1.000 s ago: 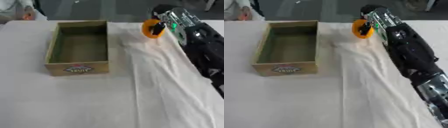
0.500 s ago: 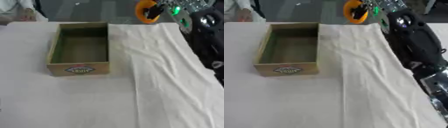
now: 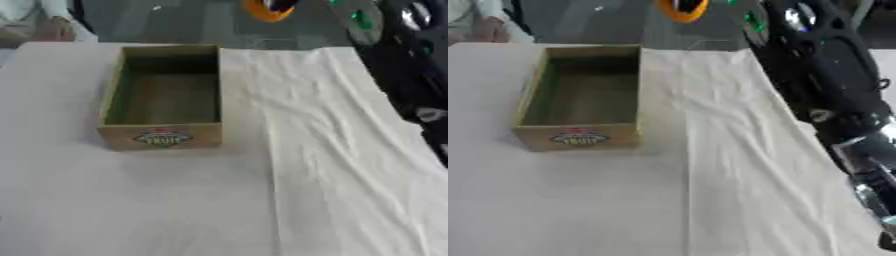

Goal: Pick up objects on the table and place them in the box.

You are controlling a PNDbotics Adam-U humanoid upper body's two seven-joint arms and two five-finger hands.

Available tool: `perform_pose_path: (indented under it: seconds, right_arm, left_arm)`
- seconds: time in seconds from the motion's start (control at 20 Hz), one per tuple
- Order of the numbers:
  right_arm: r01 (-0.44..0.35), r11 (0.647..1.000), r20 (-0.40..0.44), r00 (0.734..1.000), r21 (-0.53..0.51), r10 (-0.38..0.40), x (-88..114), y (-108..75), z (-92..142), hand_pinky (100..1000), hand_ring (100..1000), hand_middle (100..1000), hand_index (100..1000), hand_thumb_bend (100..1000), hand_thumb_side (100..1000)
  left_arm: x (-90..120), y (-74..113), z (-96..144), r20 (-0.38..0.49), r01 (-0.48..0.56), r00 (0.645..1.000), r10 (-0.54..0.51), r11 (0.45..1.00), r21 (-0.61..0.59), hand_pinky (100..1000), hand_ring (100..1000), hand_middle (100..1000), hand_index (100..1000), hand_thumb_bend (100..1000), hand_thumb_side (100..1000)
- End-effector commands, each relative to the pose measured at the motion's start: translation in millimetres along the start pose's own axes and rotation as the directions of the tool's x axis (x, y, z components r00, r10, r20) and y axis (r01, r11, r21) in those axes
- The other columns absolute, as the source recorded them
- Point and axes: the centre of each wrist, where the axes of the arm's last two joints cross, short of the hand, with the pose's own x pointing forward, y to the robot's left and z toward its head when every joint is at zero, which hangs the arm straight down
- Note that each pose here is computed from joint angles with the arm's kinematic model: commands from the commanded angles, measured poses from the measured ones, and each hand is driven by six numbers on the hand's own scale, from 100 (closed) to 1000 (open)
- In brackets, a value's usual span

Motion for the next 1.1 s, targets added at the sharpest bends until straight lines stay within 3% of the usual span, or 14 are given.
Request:
perform_pose_path:
  seconds: [0.05,0.5,1.05,1.1]
  right_arm:
    - [0.011,0.999,0.056,0.998,-0.053,-0.008,19,-21.0,5,729,774,552,575,100,277]
    - [0.054,0.999,0.153,0.987,-0.006,-0.052,65,-1.5,-4,726,770,547,578,100,284]
    - [0.081,0.992,0.153,0.984,0.100,-0.096,91,45.3,-18,722,770,554,585,100,301]
    - [0.083,0.990,0.151,0.984,0.114,-0.100,92,50.3,-19,722,770,555,585,100,203]
  left_arm:
    - [7,-1.2,-5,0.027,-0.021,0.999,0.022,1.000,-0.007,632,744,649,850,100,894]
    - [9,-4.6,-5,0.029,-0.039,0.999,0.040,0.999,-0.014,633,745,649,850,100,892]
    - [10,-6.6,-5,0.029,-0.051,0.998,0.052,0.999,-0.013,632,746,649,850,100,891]
    - [11,-6.8,-5,0.029,-0.052,0.998,0.052,0.999,-0.012,632,746,649,850,100,894]
